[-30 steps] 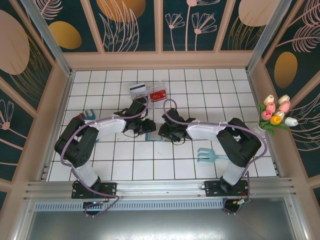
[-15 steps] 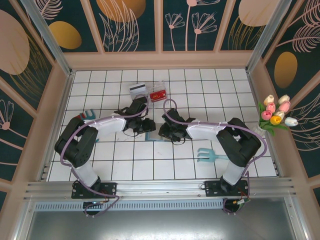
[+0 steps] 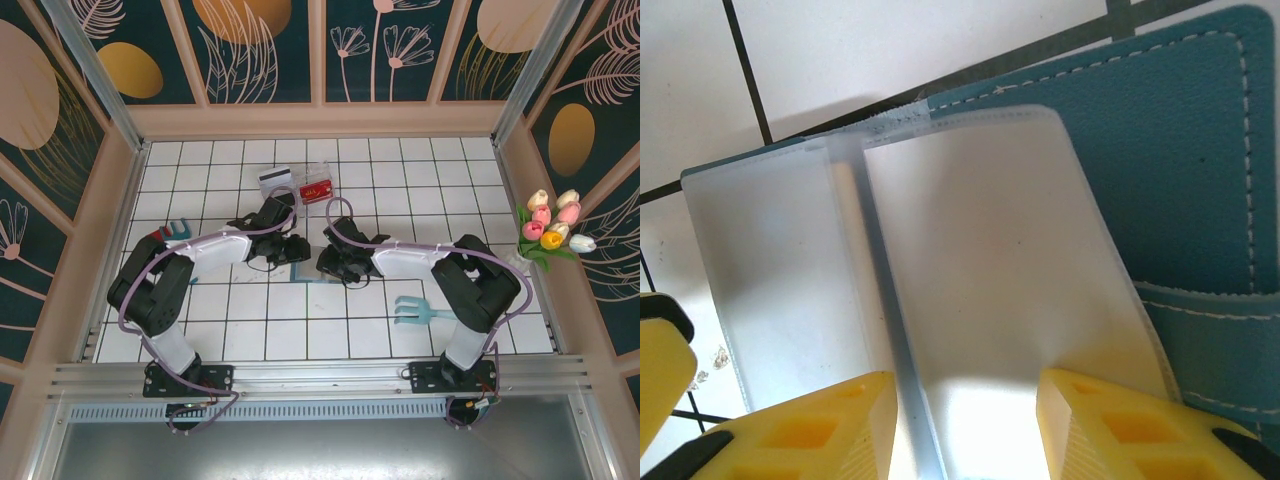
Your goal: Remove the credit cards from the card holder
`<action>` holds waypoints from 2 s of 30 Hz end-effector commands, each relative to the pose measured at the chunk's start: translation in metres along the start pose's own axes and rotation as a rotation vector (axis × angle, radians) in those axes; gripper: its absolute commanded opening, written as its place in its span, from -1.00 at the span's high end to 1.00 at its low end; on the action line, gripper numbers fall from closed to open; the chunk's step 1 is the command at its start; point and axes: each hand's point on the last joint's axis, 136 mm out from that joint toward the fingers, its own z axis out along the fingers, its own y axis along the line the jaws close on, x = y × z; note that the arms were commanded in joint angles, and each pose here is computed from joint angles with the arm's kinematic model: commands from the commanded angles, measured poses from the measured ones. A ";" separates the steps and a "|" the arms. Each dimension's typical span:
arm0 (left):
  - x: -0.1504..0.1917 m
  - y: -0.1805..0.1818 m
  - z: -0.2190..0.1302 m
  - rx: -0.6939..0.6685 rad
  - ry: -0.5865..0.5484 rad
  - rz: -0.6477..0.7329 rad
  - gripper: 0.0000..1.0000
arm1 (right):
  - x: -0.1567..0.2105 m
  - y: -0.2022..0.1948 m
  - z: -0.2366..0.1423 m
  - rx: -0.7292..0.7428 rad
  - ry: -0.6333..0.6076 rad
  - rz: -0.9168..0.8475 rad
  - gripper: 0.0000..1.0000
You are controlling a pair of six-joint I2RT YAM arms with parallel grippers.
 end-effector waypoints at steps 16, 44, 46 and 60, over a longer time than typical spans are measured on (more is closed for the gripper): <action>-0.002 0.008 0.006 -0.048 0.001 0.029 0.26 | 0.007 -0.014 0.012 0.057 0.046 0.003 0.14; -0.005 -0.031 -0.015 0.126 -0.024 0.086 0.44 | 0.003 -0.005 -0.001 0.009 0.020 -0.019 0.17; 0.003 -0.036 -0.015 0.183 -0.009 0.075 0.41 | -0.001 0.000 -0.010 -0.015 -0.002 -0.023 0.17; 0.006 -0.050 -0.011 0.281 0.018 0.053 0.42 | -0.014 0.010 -0.049 -0.151 -0.094 0.009 0.18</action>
